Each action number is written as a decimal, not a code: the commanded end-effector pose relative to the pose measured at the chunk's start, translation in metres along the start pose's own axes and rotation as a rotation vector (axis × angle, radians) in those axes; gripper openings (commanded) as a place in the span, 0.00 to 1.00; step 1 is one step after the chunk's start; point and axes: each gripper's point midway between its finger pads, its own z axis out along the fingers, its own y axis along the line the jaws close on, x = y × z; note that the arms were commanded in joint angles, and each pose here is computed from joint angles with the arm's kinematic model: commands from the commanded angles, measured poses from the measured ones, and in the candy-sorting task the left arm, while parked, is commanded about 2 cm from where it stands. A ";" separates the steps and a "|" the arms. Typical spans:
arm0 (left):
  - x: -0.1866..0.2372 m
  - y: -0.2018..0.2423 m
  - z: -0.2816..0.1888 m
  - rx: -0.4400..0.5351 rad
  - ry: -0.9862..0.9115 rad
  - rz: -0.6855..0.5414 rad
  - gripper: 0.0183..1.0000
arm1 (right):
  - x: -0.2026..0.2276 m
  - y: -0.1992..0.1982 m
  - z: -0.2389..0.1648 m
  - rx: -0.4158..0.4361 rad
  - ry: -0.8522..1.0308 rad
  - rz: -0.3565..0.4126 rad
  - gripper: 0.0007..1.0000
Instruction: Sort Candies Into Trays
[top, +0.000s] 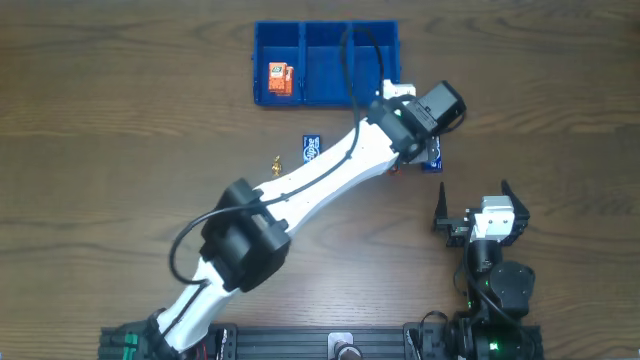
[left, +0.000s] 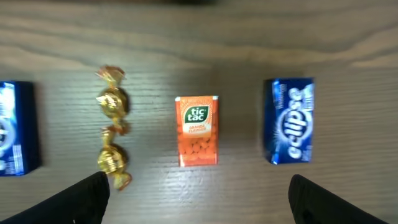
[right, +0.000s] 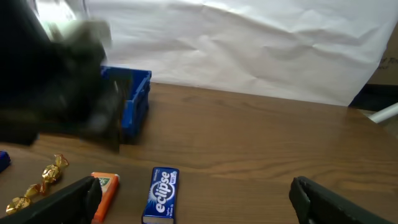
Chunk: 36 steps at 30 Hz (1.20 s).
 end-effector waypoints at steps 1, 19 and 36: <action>0.009 0.000 0.036 -0.018 0.038 -0.036 0.92 | 0.002 -0.001 0.000 0.008 0.002 -0.010 1.00; 0.024 0.007 0.097 -0.039 0.103 -0.047 0.64 | 0.002 -0.001 0.000 0.008 0.002 -0.010 1.00; 0.022 0.008 0.092 -0.056 0.088 0.004 0.29 | 0.002 -0.002 0.000 0.008 0.002 -0.010 1.00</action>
